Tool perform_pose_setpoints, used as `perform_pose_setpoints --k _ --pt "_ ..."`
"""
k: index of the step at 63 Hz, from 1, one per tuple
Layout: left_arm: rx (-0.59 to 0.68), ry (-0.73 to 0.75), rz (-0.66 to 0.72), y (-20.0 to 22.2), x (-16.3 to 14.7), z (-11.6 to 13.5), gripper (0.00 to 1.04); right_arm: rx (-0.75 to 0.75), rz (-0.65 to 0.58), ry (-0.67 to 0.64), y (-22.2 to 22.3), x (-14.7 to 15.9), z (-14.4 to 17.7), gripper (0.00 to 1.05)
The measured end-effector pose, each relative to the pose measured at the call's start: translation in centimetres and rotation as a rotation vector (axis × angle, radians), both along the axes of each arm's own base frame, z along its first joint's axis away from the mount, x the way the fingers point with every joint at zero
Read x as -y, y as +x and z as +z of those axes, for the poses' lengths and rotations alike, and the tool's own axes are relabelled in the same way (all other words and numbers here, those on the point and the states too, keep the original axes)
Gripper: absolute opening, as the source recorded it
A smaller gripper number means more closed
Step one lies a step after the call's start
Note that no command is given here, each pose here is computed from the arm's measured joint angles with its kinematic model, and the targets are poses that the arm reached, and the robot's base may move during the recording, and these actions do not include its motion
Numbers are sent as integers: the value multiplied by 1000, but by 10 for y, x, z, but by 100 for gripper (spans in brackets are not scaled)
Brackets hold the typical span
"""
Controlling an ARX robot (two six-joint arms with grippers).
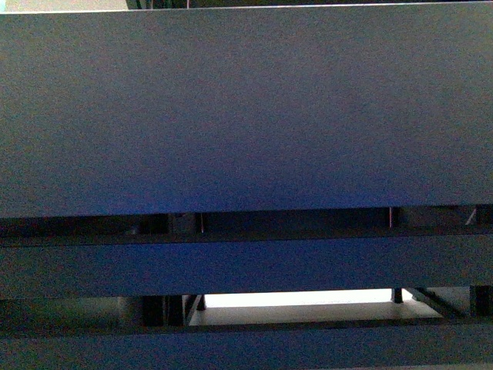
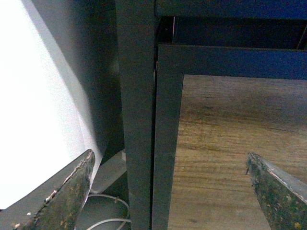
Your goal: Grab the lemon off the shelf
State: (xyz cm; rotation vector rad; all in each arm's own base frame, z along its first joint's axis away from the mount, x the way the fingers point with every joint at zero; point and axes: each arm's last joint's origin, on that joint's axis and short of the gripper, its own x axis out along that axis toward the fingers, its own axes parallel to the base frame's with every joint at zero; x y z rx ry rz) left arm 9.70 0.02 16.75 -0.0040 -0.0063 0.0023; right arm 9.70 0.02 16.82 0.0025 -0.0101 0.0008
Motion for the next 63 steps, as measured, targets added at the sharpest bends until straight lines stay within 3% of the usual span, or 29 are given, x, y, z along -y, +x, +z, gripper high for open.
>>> perform_pose_setpoints --k 63 --pt "0 0 0 0 0 0 97 0 2 0 0 0 0 97"
